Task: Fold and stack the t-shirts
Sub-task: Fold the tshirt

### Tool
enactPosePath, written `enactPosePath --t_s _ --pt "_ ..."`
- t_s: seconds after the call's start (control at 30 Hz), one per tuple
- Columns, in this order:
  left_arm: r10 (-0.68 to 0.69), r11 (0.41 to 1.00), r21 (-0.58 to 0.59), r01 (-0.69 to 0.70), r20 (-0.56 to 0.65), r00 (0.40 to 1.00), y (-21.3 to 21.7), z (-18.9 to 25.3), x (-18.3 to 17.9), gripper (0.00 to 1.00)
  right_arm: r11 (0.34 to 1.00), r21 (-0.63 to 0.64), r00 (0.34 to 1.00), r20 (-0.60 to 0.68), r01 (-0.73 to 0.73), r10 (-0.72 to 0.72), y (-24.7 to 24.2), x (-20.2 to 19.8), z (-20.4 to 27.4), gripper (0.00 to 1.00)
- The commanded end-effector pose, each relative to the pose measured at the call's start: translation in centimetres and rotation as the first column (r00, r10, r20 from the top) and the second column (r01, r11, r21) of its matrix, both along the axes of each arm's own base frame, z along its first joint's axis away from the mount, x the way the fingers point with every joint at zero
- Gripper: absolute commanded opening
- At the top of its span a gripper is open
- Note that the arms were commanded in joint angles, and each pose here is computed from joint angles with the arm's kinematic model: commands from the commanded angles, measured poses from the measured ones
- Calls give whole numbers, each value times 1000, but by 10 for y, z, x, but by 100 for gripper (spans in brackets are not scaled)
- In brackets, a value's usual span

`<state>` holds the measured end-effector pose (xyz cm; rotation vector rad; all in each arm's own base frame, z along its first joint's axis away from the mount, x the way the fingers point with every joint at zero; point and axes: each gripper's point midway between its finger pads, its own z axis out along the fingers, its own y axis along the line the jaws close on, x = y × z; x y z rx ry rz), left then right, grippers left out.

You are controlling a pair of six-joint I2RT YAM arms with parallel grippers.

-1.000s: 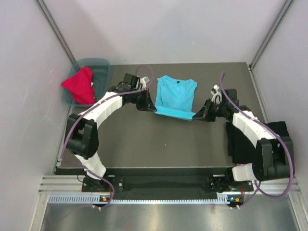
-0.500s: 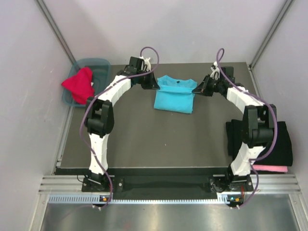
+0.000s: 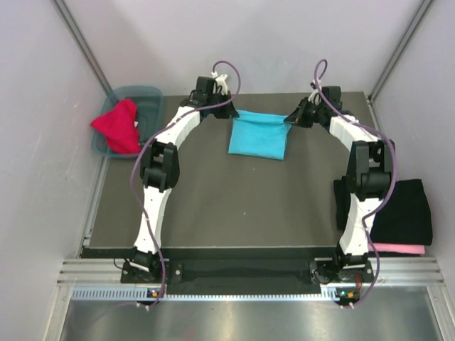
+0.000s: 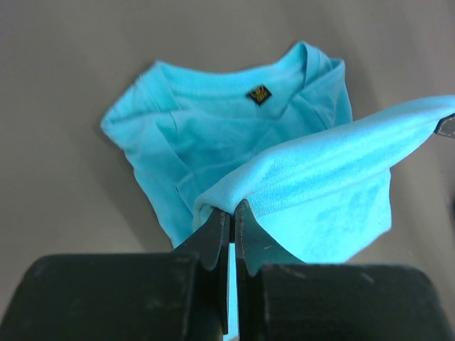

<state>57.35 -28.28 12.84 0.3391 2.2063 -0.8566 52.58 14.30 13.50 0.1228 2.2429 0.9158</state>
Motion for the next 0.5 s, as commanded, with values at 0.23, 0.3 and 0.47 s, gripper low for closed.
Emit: enactPosePath --t_s 0.23,0.3,0.47 --pt "134 989 27 -146 258 957 21 19 66 57 986 -111 978 181 128 -106 -30 59 9 31" --pt "217 965 74 -251 313 925 34 24 81 76 976 -152 969 214 157 -122 -35 67 17 39" --pt "323 913 116 -390 379 867 63 70 79 81 977 -170 963 259 127 -80 -38 51 57 52"
